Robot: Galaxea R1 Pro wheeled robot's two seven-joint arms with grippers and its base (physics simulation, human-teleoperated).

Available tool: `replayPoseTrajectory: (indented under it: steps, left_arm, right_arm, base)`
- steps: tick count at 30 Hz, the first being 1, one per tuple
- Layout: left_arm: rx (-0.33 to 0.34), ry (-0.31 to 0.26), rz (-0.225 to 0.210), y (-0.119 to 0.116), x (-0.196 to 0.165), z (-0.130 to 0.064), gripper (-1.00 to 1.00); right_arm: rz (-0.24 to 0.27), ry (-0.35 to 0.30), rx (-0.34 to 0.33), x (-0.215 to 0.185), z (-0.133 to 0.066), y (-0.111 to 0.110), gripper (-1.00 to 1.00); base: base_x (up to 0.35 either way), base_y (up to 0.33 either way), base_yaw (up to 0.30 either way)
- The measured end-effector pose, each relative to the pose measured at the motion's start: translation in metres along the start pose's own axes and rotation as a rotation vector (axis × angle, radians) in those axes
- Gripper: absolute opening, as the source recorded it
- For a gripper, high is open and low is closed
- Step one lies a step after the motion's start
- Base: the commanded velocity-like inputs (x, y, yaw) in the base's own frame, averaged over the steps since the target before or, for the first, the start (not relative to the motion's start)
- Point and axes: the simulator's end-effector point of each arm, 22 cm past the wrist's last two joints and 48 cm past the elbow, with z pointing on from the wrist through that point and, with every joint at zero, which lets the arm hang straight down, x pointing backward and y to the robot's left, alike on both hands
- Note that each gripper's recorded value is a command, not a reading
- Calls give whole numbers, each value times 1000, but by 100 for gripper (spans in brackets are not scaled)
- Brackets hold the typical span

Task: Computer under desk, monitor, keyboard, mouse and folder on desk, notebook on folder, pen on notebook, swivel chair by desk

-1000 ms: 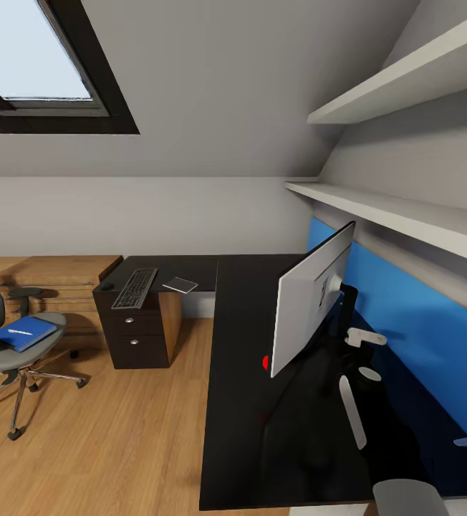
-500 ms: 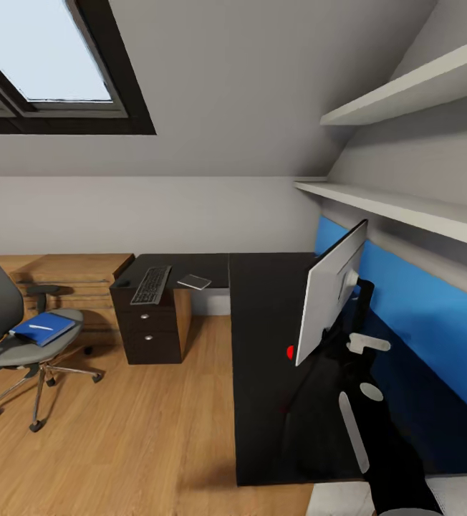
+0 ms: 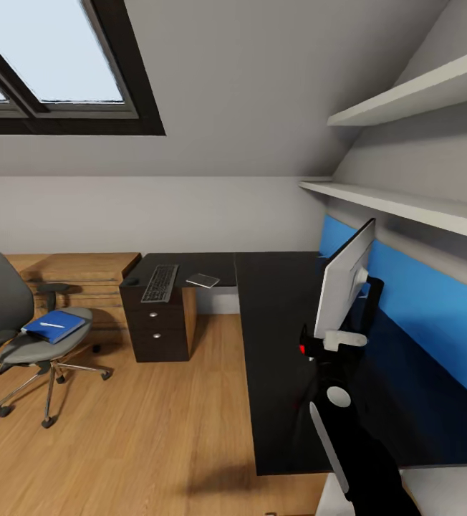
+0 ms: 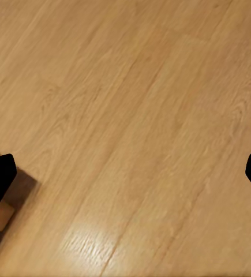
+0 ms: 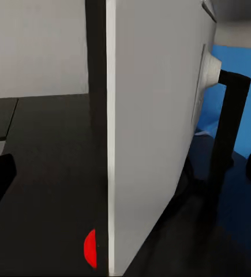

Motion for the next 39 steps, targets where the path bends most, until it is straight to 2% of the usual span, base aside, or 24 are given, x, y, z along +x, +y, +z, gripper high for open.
replayPoseTrajectory:
  steps: [6,12,17,19,21,31,39]
  left_arm:
    - [0,0,0,0,0,0,100]
    - [0,0,0,0,0,0,100]
    - [1,0,-1,-1,0,0,100]
    - [1,0,-1,-1,0,0,100]
    - [2,0,-2,-2,1,0,100]
    - [3,1,-2,-3,1,-1,100]
    - [4,2,-3,-4,2,-1,100]
  right_arm:
    - [-7,2,-6,0,-1,5,100]
    - [-39,65,-8,18,0,7,100]
    - [-67,97,-8,20,16,12,100]
    - [-78,99,-6,16,29,15,100]
    - [-80,97,-5,13,34,16,100]
    - [-72,73,2,6,38,13,100]
    - [-62,49,2,1,38,13,100]
  base:
    - [0,1,0]
    - [0,0,0]
    - [0,0,0]
    - [0,0,0]
    - [0,0,0]
    - [1,0,0]
    - [155,0,0]
